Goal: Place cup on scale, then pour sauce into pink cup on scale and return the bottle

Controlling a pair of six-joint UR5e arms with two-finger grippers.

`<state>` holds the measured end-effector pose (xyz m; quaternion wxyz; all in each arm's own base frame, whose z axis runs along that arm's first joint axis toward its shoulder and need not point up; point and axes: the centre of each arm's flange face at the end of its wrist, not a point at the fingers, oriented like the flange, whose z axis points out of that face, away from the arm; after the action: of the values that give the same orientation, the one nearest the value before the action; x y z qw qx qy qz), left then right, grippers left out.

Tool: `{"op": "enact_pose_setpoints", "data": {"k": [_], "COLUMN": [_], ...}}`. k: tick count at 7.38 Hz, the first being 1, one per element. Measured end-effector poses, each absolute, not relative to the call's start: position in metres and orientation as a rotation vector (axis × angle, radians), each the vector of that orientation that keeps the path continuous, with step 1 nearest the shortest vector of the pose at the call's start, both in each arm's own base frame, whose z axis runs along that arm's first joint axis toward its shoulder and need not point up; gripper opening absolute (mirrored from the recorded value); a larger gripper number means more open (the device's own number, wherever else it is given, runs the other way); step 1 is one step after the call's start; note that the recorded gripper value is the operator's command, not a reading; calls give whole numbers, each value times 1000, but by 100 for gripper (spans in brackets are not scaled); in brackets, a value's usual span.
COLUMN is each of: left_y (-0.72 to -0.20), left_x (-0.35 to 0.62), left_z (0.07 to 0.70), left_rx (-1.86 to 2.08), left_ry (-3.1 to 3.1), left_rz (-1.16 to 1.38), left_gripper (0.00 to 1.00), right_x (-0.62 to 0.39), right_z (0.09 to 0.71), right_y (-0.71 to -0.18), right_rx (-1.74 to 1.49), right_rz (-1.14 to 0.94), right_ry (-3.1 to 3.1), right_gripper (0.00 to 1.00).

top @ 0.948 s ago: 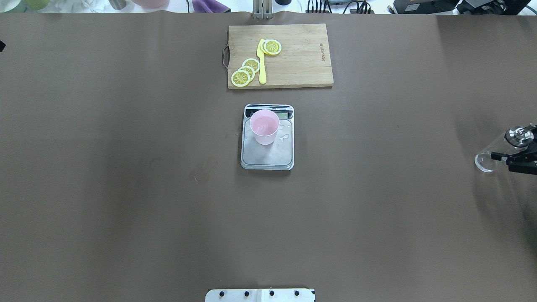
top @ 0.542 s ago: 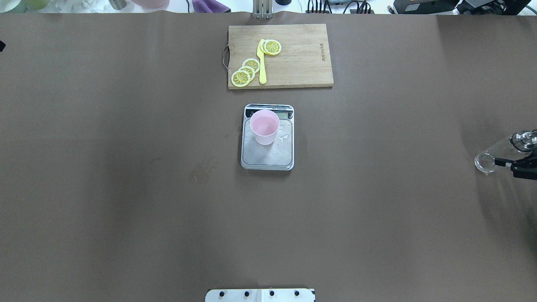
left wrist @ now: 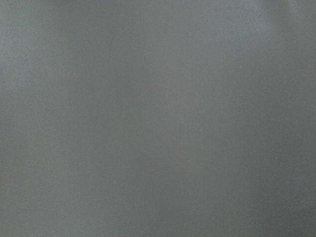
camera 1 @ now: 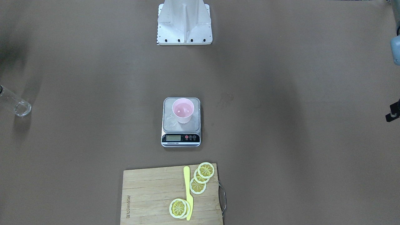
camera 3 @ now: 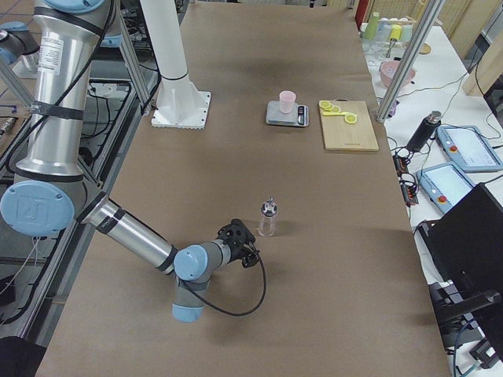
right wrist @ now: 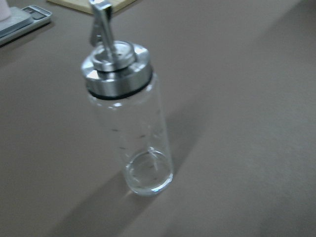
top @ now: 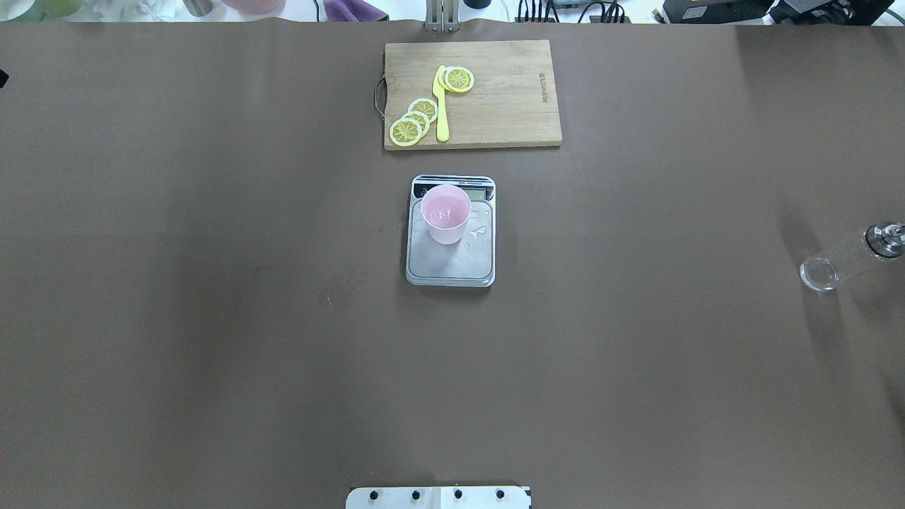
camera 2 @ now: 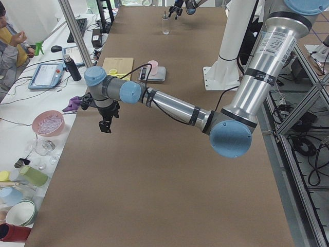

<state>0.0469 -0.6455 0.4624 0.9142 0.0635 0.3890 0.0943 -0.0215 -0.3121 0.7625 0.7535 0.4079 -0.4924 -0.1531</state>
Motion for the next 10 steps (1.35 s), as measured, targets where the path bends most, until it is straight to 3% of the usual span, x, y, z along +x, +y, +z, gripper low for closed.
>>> {"op": "enact_pose_setpoints", "data": {"k": [3, 5, 10], "left_y": [-645, -642, -623], "left_x": [46, 46, 33], "left_z": [463, 465, 497], "left_rx": [128, 117, 92], "left_ry": [801, 801, 794], "left_rz": [186, 161, 143], "left_gripper": [98, 98, 98], "right_x": [33, 62, 69], "right_z": [792, 798, 789], "right_y": [-330, -375, -483], "right_rx": [735, 600, 320], "right_rz": [-124, 15, -35], "right_ry": [-967, -923, -853], "right_gripper": [100, 100, 100]}}
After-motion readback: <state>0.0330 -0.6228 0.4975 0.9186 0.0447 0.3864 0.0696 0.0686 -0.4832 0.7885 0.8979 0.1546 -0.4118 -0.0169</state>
